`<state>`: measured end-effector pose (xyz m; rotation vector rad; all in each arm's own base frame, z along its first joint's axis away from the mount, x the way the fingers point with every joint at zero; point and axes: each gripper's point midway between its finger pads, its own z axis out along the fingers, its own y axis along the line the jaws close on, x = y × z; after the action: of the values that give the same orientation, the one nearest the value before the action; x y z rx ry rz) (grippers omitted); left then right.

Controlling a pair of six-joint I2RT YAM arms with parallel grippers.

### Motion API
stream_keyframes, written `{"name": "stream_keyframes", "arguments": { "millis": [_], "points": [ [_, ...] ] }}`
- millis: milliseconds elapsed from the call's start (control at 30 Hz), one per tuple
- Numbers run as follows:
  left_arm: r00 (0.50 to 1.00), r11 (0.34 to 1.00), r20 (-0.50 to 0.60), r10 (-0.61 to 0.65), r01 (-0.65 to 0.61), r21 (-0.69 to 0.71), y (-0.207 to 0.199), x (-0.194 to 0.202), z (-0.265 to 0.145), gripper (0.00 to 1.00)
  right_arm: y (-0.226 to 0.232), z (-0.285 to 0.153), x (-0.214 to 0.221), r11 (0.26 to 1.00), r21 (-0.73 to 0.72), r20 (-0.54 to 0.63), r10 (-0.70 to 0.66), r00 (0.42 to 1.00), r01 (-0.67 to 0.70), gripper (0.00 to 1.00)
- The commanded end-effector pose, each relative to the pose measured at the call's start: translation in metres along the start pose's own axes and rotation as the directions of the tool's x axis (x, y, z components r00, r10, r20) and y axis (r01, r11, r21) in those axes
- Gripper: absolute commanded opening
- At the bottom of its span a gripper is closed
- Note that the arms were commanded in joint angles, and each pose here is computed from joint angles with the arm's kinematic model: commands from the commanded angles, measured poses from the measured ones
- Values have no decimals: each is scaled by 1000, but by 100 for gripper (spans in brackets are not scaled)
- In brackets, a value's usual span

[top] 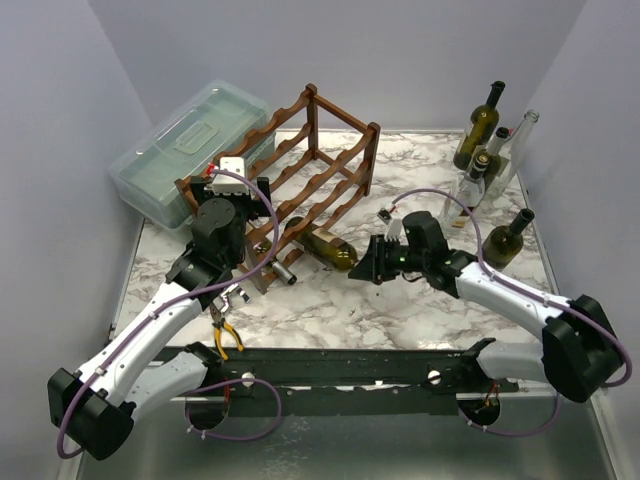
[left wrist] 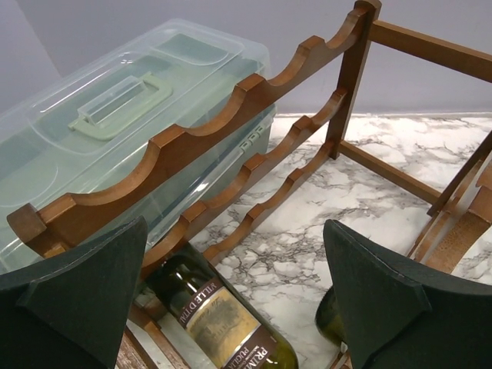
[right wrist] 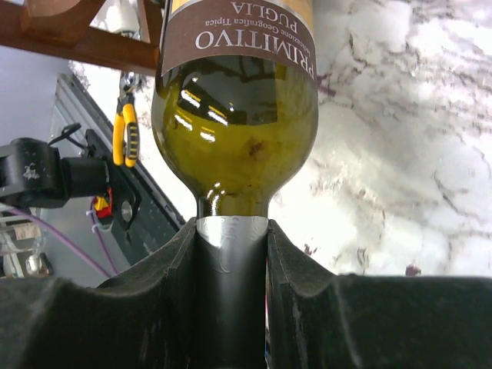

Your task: Put the wine bottle on the wine rack

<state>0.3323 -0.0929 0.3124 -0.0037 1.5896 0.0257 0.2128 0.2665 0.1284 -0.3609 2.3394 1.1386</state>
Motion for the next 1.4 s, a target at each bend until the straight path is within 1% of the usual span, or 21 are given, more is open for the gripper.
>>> {"name": "stream_keyframes", "arguments": {
  "millis": [0, 100, 300, 400, 533, 833, 1167, 1367],
  "points": [
    [999, 999, 5, 33, -33, -3, 1, -7, 4, 97, 35, 14, -60, 975, -162, 236, -115, 965, 155, 1],
    [999, 999, 6, 40, -40, -1, 2, -6, 3, 97, 28, 29, -67, 974, -163, 270, -111, 956, 159, 0],
    [1000, 1000, 14, 25, -26, 10, 1, -8, 0, 95, 23, 63, -74, 955, -179, 326, -171, 930, 238, 1],
    [1000, 1000, 16, 25, -26, 10, 1, -9, -1, 94, 20, 82, -78, 948, -183, 329, -189, 925, 259, 1],
    [999, 1000, 31, 13, -13, 11, 3, -14, -5, 94, 22, 96, -84, 935, -188, 377, -215, 901, 302, 1],
    [998, 999, 53, -17, 15, 34, 2, -23, -10, 94, 22, 110, -95, 924, -174, 474, -225, 851, 341, 1],
    [996, 999, 78, -41, 39, 39, 6, -31, -16, 94, 23, 132, -106, 915, -165, 485, -249, 838, 367, 0],
    [995, 998, 82, -49, 46, 40, 7, -33, -18, 94, 31, 145, -104, 912, -175, 462, -256, 849, 371, 1]
  ]
}}
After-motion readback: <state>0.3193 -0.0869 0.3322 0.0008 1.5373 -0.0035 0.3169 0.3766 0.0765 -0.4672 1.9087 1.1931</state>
